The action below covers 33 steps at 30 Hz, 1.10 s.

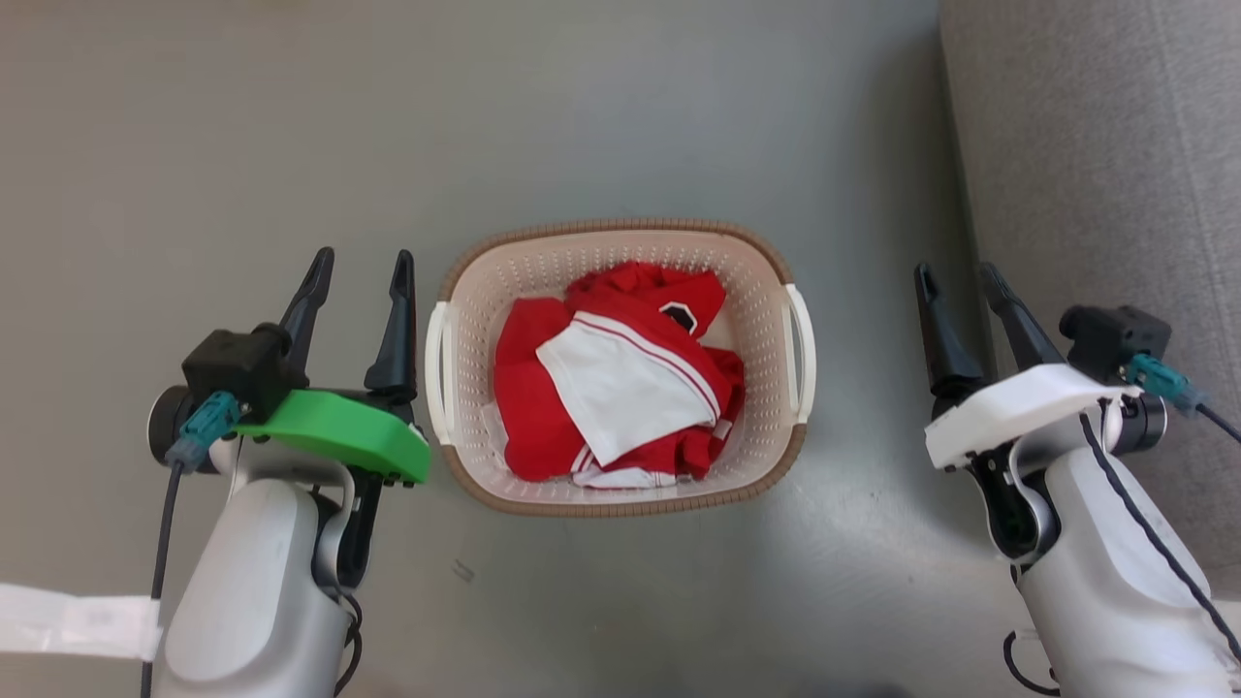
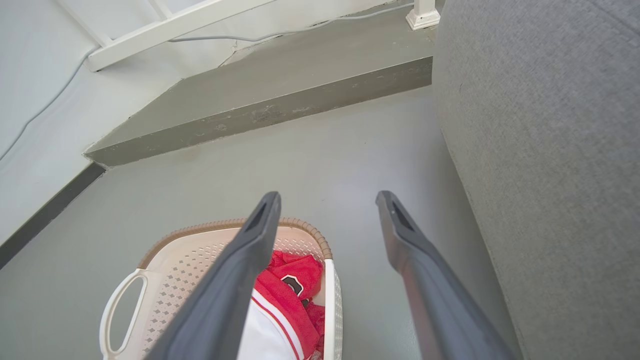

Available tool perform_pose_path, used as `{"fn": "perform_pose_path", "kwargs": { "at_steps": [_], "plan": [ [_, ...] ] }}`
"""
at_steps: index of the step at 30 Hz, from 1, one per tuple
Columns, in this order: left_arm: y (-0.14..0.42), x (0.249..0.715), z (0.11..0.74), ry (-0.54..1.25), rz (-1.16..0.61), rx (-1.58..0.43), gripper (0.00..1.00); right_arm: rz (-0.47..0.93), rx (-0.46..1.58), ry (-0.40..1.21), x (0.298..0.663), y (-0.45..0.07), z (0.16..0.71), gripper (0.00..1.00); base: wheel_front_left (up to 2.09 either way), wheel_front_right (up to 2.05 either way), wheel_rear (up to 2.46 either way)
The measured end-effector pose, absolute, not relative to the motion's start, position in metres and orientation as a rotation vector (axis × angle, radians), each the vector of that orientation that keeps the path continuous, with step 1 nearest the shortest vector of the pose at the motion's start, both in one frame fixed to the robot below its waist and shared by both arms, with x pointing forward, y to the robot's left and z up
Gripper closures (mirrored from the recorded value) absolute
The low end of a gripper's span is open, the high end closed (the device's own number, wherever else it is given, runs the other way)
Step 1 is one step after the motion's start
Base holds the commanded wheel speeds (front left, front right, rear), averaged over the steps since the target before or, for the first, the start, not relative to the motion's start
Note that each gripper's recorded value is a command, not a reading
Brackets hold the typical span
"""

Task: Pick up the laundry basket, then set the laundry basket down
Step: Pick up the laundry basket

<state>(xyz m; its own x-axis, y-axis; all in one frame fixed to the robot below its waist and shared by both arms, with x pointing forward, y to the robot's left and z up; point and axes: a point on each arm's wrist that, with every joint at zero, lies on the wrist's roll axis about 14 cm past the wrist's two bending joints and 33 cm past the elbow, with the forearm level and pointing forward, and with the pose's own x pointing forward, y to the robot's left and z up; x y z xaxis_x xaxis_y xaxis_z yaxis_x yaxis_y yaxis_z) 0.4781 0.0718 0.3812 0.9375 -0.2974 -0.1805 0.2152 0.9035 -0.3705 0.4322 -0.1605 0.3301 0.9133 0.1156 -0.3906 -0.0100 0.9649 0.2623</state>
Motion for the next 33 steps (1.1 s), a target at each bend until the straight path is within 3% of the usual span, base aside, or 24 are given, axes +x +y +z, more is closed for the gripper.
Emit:
{"fn": "perform_pose_path", "kwargs": {
  "at_steps": [15,33],
  "plan": [
    [0.06,0.475,0.272,0.54,-0.265,-0.38,0.0,0.111,0.236,0.678,0.434,-0.148,0.24,0.0,0.0,0.0,0.0],
    [0.063,0.467,0.186,0.787,-0.246,-0.375,0.0,0.199,0.24,0.902,0.427,-0.114,0.163,0.0,0.0,0.0,0.0]
  ]
}}
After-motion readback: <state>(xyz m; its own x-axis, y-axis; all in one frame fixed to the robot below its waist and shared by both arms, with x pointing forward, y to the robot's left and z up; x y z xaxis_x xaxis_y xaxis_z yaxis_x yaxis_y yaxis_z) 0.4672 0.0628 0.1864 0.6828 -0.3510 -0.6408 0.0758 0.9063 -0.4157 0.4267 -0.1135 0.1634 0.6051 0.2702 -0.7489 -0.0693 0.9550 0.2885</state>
